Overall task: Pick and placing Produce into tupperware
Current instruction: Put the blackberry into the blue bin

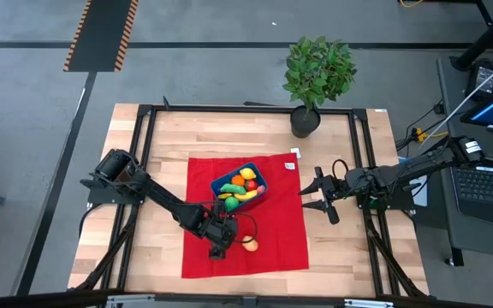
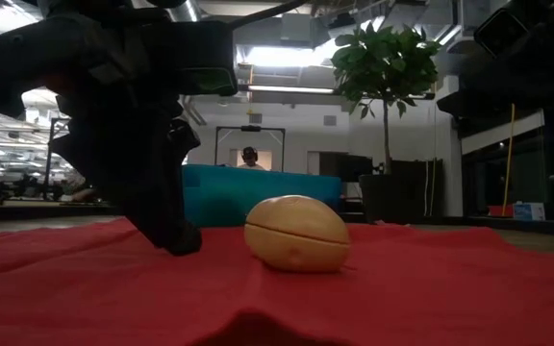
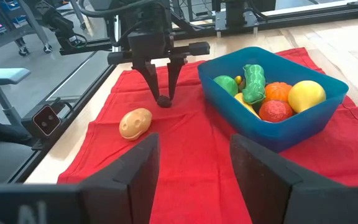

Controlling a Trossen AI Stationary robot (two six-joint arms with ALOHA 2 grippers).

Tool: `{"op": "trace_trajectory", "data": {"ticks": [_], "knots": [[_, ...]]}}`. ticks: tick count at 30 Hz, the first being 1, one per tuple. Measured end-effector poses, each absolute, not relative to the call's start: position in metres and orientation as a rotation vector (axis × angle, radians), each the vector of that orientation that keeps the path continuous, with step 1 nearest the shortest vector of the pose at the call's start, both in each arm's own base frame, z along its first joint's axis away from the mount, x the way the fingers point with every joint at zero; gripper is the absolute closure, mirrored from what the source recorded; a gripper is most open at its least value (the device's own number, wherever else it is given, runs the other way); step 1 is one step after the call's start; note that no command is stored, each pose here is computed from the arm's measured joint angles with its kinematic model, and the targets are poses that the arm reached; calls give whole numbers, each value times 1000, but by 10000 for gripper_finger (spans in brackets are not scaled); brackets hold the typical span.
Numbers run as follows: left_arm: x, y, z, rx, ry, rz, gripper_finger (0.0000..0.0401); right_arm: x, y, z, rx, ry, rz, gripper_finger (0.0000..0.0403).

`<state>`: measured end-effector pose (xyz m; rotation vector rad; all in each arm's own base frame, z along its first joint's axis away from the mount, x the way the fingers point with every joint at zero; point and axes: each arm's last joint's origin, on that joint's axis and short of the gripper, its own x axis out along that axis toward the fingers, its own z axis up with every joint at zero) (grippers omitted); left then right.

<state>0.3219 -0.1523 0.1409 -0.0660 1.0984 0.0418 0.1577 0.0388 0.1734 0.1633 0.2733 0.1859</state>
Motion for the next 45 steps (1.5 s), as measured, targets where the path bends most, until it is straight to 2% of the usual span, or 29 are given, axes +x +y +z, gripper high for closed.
{"op": "trace_trajectory", "data": {"ticks": [4, 12, 15, 36, 39, 45], "knots": [[321, -152, 140, -59, 1113, 46, 298, 158, 39, 173, 163, 273, 186, 207], [320, -151, 140, -53, 1124, 50, 383, 158, 39, 173, 163, 273, 186, 207], [319, -151, 139, -51, 1130, 51, 396, 158, 39, 173, 163, 273, 186, 207], [321, -148, 139, -55, 1129, 59, 326, 158, 39, 173, 163, 273, 186, 207], [321, -147, 139, -57, 1129, 61, 306, 158, 39, 173, 163, 274, 186, 207], [321, -147, 139, -56, 1133, 60, 236, 158, 39, 173, 163, 274, 186, 207]]}}
